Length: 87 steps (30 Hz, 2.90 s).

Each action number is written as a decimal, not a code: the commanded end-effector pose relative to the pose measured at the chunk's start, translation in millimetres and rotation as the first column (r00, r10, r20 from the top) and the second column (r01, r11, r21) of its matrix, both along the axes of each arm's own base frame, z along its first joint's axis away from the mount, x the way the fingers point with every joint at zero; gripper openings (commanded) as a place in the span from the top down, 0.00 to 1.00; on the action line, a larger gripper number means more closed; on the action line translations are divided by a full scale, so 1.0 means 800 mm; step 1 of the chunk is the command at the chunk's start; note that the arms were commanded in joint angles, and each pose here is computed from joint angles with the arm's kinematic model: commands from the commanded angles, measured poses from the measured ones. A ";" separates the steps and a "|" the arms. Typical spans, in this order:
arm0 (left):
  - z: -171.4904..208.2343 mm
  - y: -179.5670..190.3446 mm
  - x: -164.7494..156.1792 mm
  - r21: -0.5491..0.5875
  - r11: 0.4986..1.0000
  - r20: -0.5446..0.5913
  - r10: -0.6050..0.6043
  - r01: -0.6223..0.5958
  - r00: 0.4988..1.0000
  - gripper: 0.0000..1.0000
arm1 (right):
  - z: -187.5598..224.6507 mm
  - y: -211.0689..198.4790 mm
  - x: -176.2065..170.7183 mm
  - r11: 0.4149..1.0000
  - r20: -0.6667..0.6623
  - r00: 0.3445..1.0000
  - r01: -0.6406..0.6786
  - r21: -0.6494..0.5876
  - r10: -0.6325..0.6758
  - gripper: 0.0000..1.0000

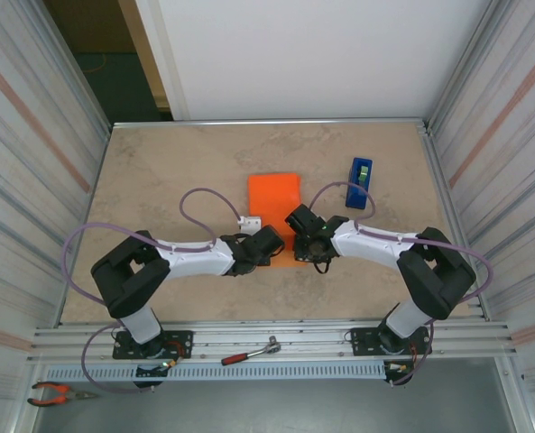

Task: Wrap the gift box in paper

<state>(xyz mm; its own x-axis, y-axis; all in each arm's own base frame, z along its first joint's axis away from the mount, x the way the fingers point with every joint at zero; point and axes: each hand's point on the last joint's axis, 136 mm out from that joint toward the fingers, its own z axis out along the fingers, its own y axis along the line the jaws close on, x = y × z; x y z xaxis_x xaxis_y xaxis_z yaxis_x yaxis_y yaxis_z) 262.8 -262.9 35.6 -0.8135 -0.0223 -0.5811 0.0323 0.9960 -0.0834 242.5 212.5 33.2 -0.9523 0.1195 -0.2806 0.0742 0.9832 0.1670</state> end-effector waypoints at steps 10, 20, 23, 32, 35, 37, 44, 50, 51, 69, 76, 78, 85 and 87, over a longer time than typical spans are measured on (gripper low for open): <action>-0.002 0.001 0.001 0.001 1.000 -0.001 0.007 -0.007 1.000 0.79 | -0.009 -0.006 -0.006 0.999 -0.017 1.000 0.015 -0.034 -0.016 0.80; -0.004 -0.003 0.002 -0.004 1.000 -0.005 0.003 -0.003 1.000 0.81 | 0.000 -0.002 -0.003 1.000 0.011 1.000 0.001 -0.010 -0.001 1.00; -0.003 -0.003 0.003 -0.007 1.000 -0.002 0.004 -0.004 1.000 0.81 | 0.006 -0.005 0.000 1.000 0.028 0.999 0.015 -0.002 -0.015 0.97; -0.002 -0.002 0.002 -0.008 1.000 0.001 0.003 -0.003 1.000 0.82 | 0.020 -0.009 0.024 0.999 0.055 0.997 0.046 -0.010 -0.045 0.23; -0.001 -0.002 0.001 -0.009 1.000 0.000 -0.001 0.001 1.000 0.82 | 0.018 -0.009 0.035 0.998 0.055 0.997 0.052 -0.020 -0.051 0.28; 0.001 -0.002 0.002 -0.009 1.000 0.005 -0.007 0.007 1.000 0.80 | 0.015 -0.009 0.043 0.998 0.053 0.997 0.060 -0.023 -0.058 0.33; 0.030 0.008 -0.004 -0.022 0.998 0.017 -0.053 0.054 0.998 0.61 | 0.007 -0.006 0.050 0.998 0.038 0.997 0.069 -0.002 -0.069 0.46; 0.045 0.040 0.002 -0.053 0.999 0.030 0.002 -0.001 1.000 0.57 | 0.002 -0.006 0.046 0.998 0.029 0.997 0.066 0.003 -0.066 0.50; 0.044 0.042 0.004 -0.055 0.998 0.029 0.005 -0.004 1.000 0.57 | 0.002 -0.005 0.045 0.998 0.028 0.998 0.064 0.006 -0.064 0.51; 0.019 0.023 0.031 0.007 0.999 0.063 0.034 -0.035 0.997 0.75 | -0.005 0.005 0.038 0.999 0.018 0.999 0.049 0.015 -0.049 0.54; 0.016 0.017 0.029 0.043 0.998 0.080 0.040 -0.044 0.996 0.90 | -0.008 0.009 0.038 0.999 0.013 0.999 0.046 0.021 -0.046 0.57; 0.016 0.017 0.028 0.048 0.998 0.082 0.038 -0.042 0.996 0.93 | -0.007 0.011 0.038 0.999 0.015 0.999 0.043 0.021 -0.043 0.57; 0.013 0.023 0.028 0.089 0.994 0.075 0.051 -0.057 0.996 0.68 | -0.009 0.012 0.038 0.999 0.008 0.999 0.041 0.020 -0.041 0.58; 0.012 0.023 0.029 0.094 0.994 0.077 0.046 -0.054 0.996 0.76 | -0.009 0.012 0.037 0.999 0.008 0.999 0.039 0.019 -0.040 0.58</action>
<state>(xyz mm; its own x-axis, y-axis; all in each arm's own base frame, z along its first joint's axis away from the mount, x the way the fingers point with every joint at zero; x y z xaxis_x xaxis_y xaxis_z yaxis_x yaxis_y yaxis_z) 282.9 -248.9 43.8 -0.7786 -0.0173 -0.6273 0.0028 0.9995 -0.0311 275.9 221.3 31.1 -0.9385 0.1684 -0.3014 0.1114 0.9740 0.1973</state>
